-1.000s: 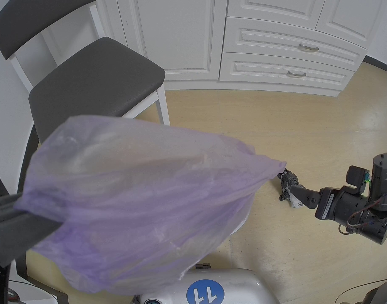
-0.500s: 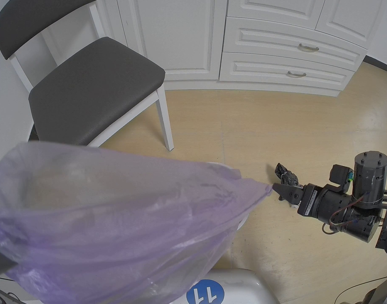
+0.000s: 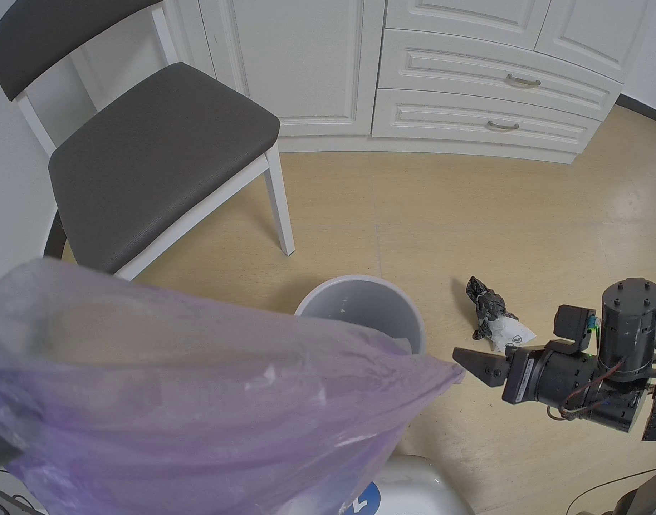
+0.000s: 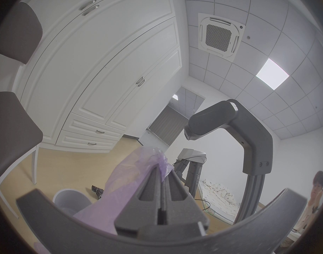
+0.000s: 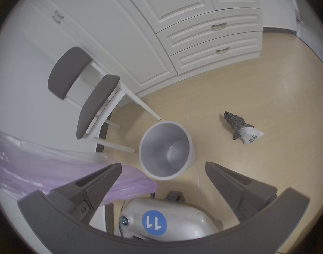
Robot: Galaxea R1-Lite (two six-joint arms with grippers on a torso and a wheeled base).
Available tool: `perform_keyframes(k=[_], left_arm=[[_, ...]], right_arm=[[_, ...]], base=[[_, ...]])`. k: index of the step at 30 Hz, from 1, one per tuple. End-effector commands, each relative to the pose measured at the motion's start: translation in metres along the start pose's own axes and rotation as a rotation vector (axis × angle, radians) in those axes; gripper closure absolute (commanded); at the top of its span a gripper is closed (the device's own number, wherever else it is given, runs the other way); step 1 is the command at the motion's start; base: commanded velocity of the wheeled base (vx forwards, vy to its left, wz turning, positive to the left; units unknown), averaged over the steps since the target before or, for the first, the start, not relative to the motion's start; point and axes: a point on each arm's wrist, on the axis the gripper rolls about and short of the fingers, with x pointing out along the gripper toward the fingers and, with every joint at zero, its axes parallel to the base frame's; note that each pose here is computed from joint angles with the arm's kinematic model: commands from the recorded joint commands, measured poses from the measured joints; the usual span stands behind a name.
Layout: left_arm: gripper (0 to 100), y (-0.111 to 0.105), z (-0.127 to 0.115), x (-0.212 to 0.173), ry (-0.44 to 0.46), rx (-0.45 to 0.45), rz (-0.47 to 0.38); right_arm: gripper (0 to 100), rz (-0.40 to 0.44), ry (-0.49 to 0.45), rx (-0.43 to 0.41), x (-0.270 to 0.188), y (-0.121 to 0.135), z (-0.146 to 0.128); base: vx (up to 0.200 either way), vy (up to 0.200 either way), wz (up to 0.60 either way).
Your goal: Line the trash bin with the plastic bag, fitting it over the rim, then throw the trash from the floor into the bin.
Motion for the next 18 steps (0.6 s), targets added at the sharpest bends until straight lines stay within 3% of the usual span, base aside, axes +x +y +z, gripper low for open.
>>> perform_keyframes(k=[1,5,10,13,18], left_arm=[[100,0.002,-0.001,0.003,0.007,0.002,0.011],[100,0.002,0.000,0.001,-0.003,0.004,0.017],[100,0.001,0.000,0.000,-0.005,0.004,0.016],[100,0.002,-0.001,0.002,0.004,0.005,0.017],[100,0.003,-0.004,0.007,0.022,0.004,0.020]], right_arm=[[0,0.022,0.008,-0.079,-0.025,-0.004,-0.001],[0,0.015,0.023,-0.124,-0.037,-0.006,0.001],[0,0.018,-0.035,-0.121,-0.050,-0.007,0.008],[0,0.048,-0.120,-0.142,-0.069,-0.008,0.016],[0,0.057,-0.139,-0.244,-0.073,-0.008,0.020]], base=[[0.000,0.000,0.00],[0.000,0.000,0.00],[0.000,0.000,0.00],[0.000,0.000,0.00],[0.000,0.000,0.00]])
